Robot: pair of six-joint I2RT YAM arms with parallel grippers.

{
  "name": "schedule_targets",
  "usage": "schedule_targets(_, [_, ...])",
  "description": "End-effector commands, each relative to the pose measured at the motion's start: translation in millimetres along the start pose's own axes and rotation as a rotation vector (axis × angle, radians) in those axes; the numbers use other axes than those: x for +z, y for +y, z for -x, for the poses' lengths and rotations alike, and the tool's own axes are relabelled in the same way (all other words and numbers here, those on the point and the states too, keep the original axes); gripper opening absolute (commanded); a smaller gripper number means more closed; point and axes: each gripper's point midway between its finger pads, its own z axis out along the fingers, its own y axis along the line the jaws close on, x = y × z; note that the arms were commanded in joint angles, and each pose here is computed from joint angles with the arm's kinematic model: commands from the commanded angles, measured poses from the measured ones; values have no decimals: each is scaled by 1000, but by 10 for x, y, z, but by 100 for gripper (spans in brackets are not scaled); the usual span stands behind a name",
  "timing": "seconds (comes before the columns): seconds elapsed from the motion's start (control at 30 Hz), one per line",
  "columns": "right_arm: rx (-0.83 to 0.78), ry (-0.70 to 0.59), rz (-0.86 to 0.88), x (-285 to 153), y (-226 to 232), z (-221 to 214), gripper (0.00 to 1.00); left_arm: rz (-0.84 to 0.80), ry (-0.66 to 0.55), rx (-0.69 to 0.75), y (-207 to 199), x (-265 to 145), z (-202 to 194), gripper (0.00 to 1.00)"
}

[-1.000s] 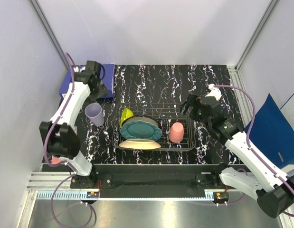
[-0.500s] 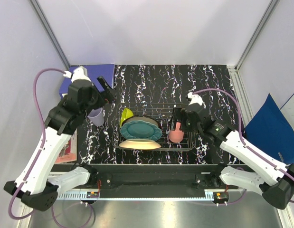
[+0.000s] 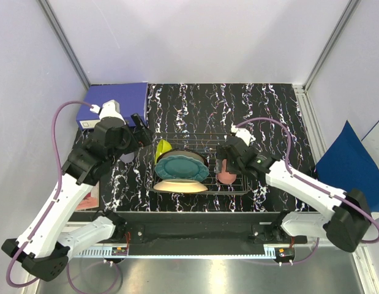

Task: Unload the mixed dishes from the dish rack
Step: Pick up the cup from the dish rack.

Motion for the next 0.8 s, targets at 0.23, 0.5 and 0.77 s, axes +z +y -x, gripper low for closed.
schedule_targets(0.23, [4, -28, -30, 138, 62, 90, 86, -21, -71, 9, 9, -66, 106, 99])
schedule_targets(0.5, [36, -80, -27, -35, 12, 206, 46, -28, -65, 15, -16, -40, 99, 99])
schedule_targets(0.77, [95, -301, 196, -888, 232, 859, 3, -44, -89, 14, -50, -77, 172, 99])
